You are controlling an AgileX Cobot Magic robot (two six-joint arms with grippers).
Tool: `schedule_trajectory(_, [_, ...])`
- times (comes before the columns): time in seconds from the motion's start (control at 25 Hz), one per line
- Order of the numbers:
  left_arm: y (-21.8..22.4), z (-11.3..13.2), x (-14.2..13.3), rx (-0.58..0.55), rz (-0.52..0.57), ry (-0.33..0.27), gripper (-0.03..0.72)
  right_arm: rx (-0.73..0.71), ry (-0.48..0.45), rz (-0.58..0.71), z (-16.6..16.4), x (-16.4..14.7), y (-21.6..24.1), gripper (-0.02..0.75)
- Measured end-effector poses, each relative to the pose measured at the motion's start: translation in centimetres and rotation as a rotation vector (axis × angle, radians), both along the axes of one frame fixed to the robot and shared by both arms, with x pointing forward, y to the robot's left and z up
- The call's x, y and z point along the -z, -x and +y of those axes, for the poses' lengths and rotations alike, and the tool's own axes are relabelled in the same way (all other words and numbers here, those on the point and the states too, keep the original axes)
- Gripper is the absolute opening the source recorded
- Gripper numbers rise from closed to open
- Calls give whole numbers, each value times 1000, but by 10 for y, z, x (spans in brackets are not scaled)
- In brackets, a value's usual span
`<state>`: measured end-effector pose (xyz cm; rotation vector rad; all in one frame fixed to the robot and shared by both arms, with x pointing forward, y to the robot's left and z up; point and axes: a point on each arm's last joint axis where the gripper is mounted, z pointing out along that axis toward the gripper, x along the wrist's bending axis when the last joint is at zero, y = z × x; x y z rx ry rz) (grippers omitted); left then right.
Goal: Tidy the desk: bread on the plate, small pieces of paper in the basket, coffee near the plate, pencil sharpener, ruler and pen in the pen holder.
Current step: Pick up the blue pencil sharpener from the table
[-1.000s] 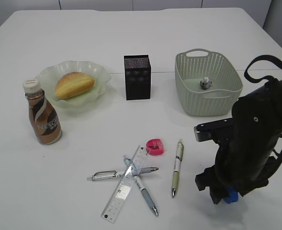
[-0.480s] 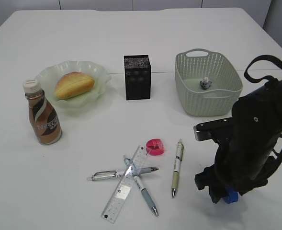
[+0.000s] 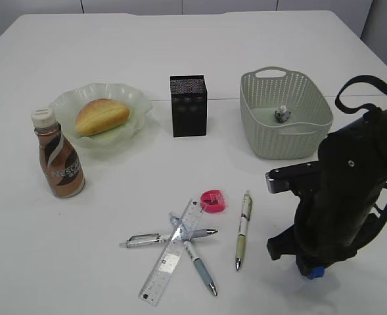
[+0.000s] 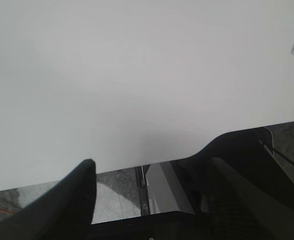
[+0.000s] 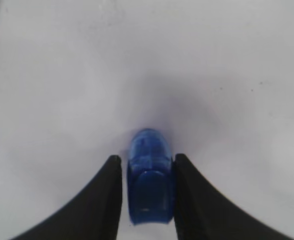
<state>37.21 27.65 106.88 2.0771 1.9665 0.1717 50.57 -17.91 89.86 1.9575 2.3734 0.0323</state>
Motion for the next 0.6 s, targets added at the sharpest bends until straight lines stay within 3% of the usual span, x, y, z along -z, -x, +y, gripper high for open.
schedule_trajectory(0.24, [0, 0, 0, 0, 0, 0, 497, 0, 0, 0, 0, 0, 0, 202])
schedule_trajectory(0.6, [0, 0, 0, 0, 0, 0, 497, 20, 28, 63, -1, -4, 2, 197])
